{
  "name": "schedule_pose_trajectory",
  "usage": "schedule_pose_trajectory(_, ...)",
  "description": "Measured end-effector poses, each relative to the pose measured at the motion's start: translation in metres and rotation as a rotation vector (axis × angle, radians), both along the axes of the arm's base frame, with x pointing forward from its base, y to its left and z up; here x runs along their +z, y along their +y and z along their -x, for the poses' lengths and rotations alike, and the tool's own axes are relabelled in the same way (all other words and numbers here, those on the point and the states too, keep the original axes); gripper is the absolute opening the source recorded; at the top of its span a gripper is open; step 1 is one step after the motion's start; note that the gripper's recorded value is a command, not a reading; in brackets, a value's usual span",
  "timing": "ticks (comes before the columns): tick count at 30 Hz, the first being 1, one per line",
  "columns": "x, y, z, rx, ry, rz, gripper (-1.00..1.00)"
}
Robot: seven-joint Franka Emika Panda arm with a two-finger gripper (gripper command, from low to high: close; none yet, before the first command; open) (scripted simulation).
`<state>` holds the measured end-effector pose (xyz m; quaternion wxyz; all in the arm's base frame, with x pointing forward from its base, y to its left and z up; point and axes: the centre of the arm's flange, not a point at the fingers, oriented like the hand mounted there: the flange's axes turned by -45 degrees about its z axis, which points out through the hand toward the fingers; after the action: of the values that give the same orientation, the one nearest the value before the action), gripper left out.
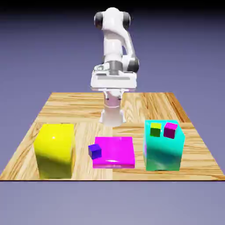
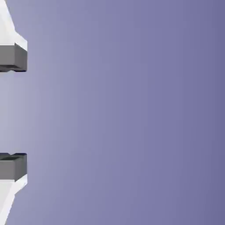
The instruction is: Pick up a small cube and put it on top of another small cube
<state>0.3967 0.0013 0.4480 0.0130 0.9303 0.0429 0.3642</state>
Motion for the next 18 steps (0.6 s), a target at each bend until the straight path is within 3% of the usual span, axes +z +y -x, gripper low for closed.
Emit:
schedule_pose_trajectory(5, -0.024, -0.121, -0.015, -0.099, 0.108, 0.094, 0.00)
schedule_pose_trajectory(9, -0.048, -0.224, 0.001, -0.173, 0.214, 0.157, 0.00)
schedule_pose_trajectory(11, -0.068, -0.268, 0.020, -0.183, 0.292, 0.188, 0.00)
schedule_pose_trajectory(18, -0.211, -0.308, 0.137, 0.133, 0.772, 0.215, 0.00)
